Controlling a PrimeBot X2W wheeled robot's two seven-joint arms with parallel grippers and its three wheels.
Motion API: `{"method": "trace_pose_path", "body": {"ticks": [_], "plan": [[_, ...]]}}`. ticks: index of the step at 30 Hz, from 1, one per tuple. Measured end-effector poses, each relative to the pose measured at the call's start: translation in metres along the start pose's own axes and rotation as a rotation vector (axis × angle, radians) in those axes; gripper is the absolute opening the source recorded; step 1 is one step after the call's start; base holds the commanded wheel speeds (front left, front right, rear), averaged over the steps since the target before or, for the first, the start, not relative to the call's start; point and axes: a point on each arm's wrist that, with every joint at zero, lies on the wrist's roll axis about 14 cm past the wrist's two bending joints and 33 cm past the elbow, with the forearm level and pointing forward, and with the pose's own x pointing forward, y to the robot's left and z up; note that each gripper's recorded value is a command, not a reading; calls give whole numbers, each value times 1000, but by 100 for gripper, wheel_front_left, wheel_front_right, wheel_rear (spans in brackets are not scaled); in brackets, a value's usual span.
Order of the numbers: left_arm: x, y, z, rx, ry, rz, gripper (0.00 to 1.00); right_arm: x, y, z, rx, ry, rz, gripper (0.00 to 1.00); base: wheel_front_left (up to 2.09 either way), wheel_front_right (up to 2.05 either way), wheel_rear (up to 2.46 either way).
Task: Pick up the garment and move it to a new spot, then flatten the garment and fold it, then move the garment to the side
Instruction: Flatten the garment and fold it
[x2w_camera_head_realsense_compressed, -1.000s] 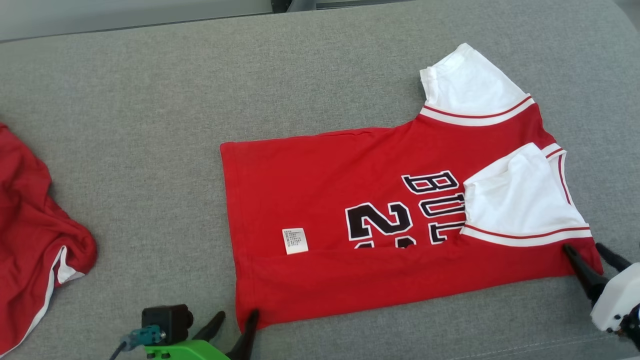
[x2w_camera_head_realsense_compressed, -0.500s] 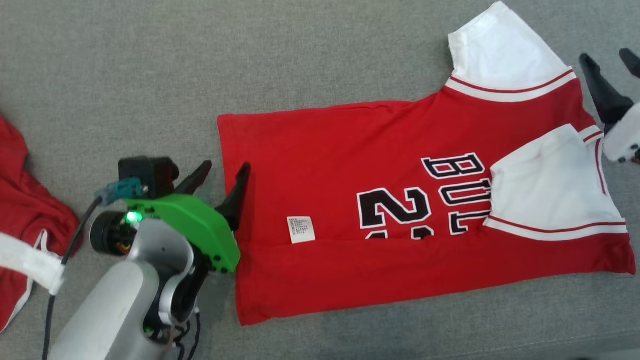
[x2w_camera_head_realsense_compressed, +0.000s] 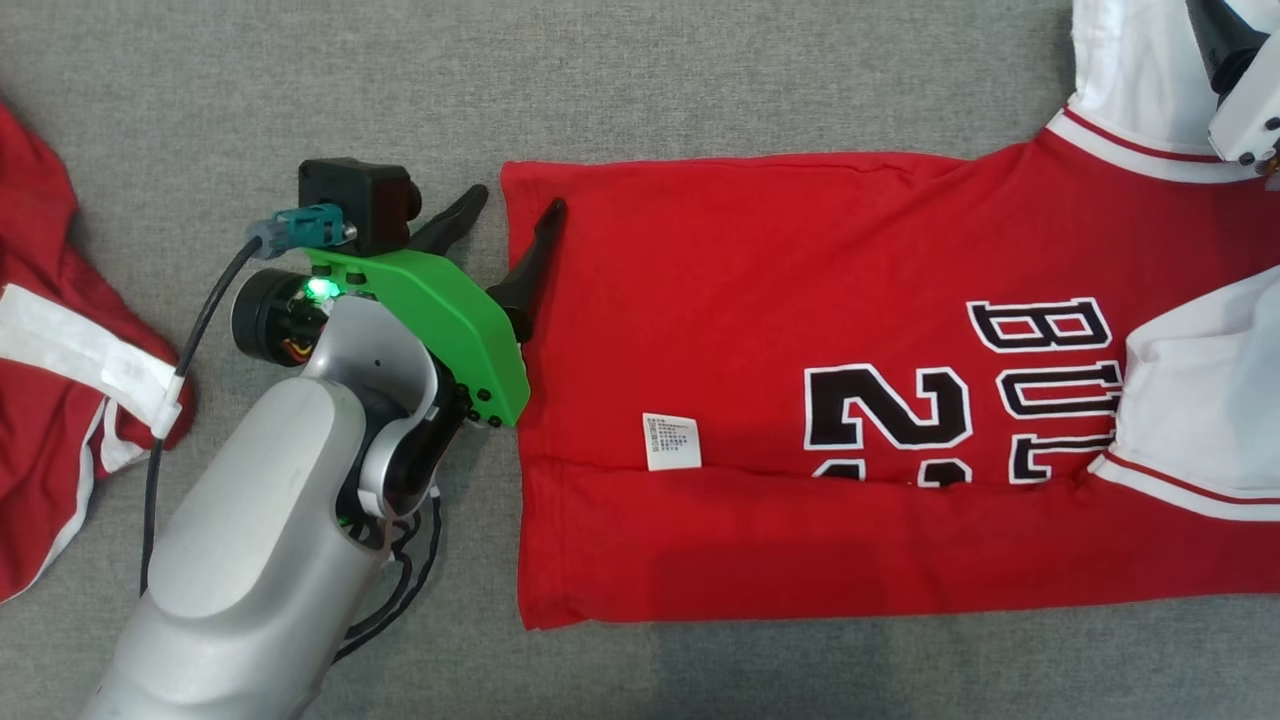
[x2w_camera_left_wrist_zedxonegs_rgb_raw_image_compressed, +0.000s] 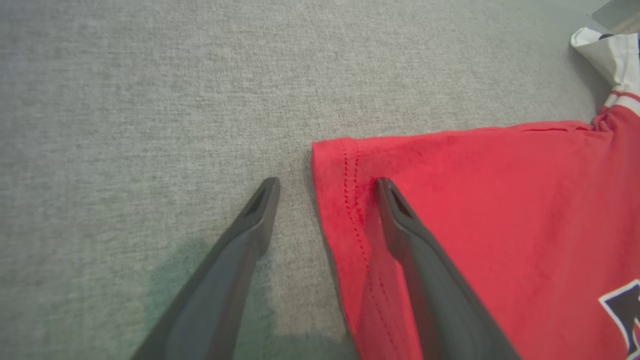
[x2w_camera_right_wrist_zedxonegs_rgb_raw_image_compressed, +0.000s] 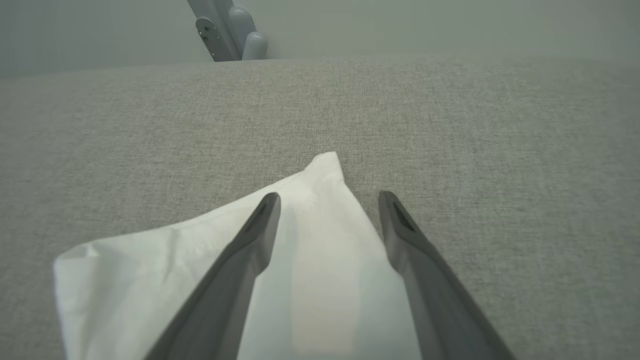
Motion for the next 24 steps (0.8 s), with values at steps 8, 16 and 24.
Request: {"method": "trace_pose_path", "body": {"ticks": [8,16,24], "plan": [[6,-2,-3,-11,12,-25,100,17,10,-15,-8,45,22,40,0,0,0],[10,-11,-5,1,31,-59,0,9,9,-14,-6,14,29,0,0,0,0],[8,-14,7,14,-19,-60,0,-12,-4,16,14,-121,4,0,0,0,0]]}}
